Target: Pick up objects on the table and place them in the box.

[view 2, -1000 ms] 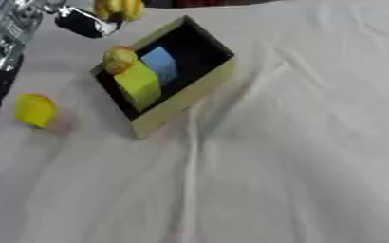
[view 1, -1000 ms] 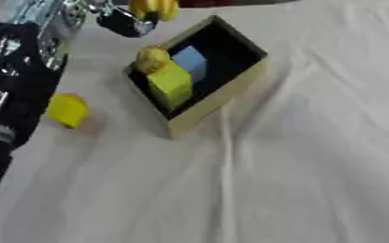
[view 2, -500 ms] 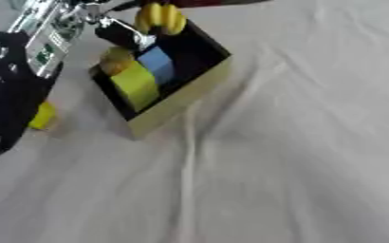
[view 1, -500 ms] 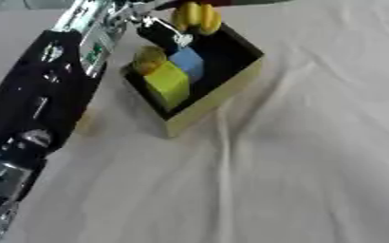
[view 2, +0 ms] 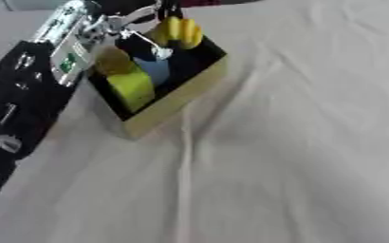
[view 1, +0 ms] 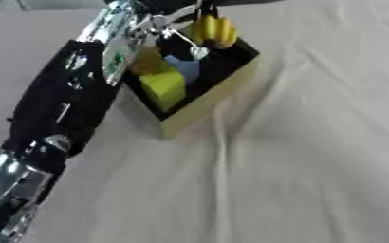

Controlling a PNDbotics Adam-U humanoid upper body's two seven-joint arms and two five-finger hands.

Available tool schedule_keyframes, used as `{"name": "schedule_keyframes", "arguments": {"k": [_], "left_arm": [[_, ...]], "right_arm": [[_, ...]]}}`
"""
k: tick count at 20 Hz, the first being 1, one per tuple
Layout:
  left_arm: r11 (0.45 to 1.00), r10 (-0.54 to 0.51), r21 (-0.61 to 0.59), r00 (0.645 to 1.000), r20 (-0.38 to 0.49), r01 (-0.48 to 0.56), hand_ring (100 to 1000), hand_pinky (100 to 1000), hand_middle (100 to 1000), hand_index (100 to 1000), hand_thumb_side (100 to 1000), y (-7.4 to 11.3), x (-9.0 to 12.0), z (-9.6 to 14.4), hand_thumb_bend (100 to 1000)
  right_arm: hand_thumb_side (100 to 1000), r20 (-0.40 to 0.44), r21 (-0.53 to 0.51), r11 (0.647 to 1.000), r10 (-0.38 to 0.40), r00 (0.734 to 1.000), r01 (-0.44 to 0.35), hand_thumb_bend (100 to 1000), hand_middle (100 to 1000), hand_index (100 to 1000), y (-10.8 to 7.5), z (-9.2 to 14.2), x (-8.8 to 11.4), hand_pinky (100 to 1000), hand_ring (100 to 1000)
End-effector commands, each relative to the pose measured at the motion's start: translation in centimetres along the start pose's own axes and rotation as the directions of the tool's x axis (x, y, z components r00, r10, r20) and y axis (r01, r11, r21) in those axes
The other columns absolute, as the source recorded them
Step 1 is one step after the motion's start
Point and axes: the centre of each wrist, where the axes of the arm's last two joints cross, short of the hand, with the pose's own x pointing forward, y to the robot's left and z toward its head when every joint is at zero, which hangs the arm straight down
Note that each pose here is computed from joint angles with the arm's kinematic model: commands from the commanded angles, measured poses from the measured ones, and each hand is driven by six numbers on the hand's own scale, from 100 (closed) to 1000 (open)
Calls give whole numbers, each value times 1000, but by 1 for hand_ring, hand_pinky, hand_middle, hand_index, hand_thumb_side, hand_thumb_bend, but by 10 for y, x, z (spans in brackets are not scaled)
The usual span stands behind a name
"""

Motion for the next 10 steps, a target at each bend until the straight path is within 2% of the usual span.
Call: {"name": "schedule_keyframes", "arguments": {"k": [1,5,10], "left_arm": [[999,-28,23,999,-31,29,679,749,642,789,339,7,-6,1,423],[998,-55,10,998,-28,56,783,817,761,899,355,7,-8,1,616],[996,-80,23,996,-35,81,845,847,825,945,410,11,-8,2,752]], "right_arm": [[469,25,7,1000,9,1000,-9,100,597,739,-4,-5,5,856,789],[469,21,9,1000,12,1000,-12,100,596,739,-5,-5,5,857,789],[470,16,12,1000,14,1000,-14,100,596,739,-4,-4,5,857,789]]}}
